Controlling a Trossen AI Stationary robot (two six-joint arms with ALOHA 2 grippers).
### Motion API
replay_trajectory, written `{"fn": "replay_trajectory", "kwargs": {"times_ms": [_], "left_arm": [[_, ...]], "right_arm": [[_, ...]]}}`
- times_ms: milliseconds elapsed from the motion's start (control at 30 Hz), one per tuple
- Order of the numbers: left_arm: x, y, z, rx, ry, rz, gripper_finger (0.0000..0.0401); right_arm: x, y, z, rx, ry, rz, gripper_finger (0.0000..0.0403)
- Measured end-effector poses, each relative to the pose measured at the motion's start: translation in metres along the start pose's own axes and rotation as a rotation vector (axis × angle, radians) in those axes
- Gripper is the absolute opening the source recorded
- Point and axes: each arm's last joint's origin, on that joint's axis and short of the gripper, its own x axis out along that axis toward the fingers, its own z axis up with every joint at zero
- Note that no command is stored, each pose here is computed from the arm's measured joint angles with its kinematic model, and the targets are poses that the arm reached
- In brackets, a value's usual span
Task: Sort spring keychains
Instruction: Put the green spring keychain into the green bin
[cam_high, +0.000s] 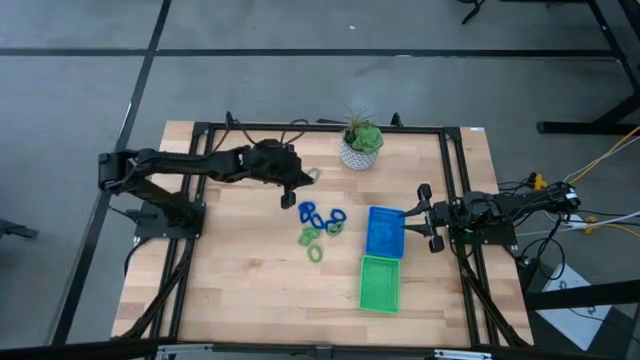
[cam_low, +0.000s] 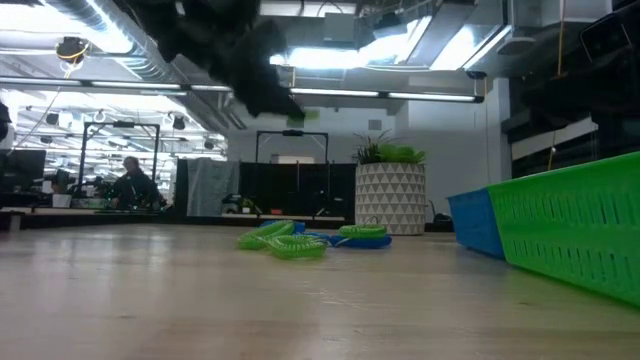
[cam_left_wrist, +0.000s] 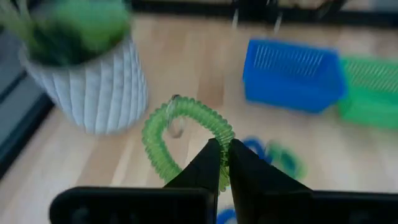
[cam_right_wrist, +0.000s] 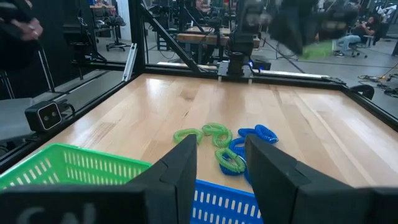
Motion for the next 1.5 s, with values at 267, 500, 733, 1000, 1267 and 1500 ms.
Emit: {"fn": "replay_trajectory", "kwargs": {"times_ms": [267,500,733,1000,1267,1500], "left_arm": [[-0.008,-0.027,0.027,0.051,-0.249,-0.074,0.0017],[-0.010,-0.050,0.037,0.081,-0.351,-0.144,0.0017],[-0.012,-0.068,0.040,0.101,-0.395,-0.200,0.0017],[-0.007,-0.090,0.038,0.142,-0.423,-0.266,0.0017],[0.024,-0.115,0.027,0.175,-0.395,-0.329,0.0017],[0.058,-0.140,0.028,0.192,-0.350,-0.377,0.0017]], "right_arm": [[0.000,0.000,0.000,0.000,0.000,0.000,0.0136],[0.000,0.000,0.000,0.000,0.000,0.000,0.0136],[0.000,0.000,0.000,0.000,0.000,0.000,0.0136],[0.000,0.000,0.000,0.000,0.000,0.000,0.0136],[0.000,0.000,0.000,0.000,0.000,0.000,0.0136],[0.000,0.000,0.000,0.000,0.000,0.000,0.0136]]}}
